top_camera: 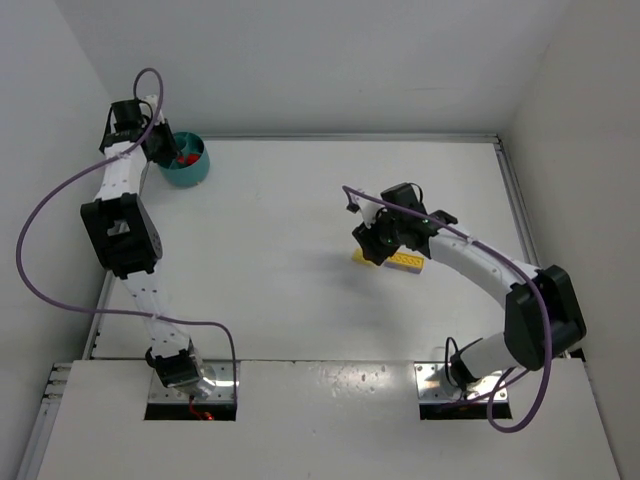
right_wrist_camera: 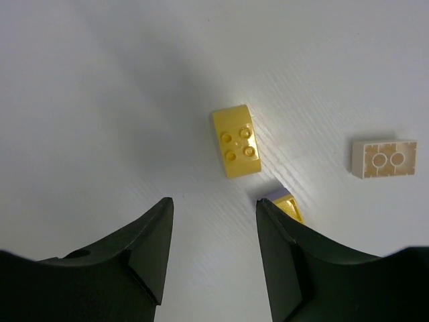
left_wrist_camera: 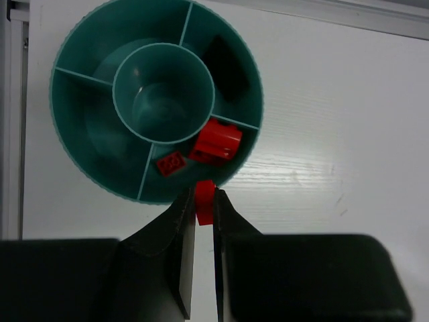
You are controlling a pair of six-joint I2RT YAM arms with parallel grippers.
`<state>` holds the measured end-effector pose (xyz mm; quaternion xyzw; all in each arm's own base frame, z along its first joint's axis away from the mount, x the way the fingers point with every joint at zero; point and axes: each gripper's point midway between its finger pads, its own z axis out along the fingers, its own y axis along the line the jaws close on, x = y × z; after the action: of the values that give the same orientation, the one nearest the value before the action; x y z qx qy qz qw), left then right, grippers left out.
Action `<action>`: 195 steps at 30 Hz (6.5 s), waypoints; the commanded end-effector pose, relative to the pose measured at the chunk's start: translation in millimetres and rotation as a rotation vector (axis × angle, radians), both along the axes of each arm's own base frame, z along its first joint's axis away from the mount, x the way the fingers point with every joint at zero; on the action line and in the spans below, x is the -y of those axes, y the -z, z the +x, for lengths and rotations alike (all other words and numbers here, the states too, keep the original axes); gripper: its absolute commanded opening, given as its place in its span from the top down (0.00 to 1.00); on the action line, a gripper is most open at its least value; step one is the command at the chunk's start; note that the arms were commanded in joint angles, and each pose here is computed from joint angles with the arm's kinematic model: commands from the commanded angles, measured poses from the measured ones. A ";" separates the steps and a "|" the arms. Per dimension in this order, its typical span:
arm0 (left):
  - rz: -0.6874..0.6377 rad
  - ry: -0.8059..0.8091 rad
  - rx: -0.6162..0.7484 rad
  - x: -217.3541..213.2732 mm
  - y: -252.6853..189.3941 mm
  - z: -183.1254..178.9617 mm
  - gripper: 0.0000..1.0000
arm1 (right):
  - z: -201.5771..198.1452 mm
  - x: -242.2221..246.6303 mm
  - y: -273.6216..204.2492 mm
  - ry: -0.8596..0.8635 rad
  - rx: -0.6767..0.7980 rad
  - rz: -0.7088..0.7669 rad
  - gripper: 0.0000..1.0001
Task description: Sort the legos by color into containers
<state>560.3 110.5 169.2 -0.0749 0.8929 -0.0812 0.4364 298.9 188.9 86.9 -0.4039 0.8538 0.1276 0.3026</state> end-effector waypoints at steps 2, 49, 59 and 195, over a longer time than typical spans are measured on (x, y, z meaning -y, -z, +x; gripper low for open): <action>0.074 -0.047 0.067 -16.5 -26.7 19.4 1.00 | 11.9 12.1 -18.0 0.065 0.062 0.016 0.47; -0.065 0.255 0.187 102.8 -95.5 -67.5 0.43 | 13.7 101.3 28.5 -0.250 -0.349 -0.451 0.41; -0.124 0.267 0.171 117.1 -84.9 -85.2 0.42 | 11.4 103.3 50.0 -0.269 -0.375 -0.520 0.40; 0.099 0.195 0.089 -64.6 -11.2 2.9 0.86 | 41.4 -7.9 -95.8 0.002 -0.112 0.374 1.00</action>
<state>548.2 174.9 166.8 0.0308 0.8912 -0.0869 0.4442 333.9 194.5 176.8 -0.3309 0.8366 0.3071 0.3102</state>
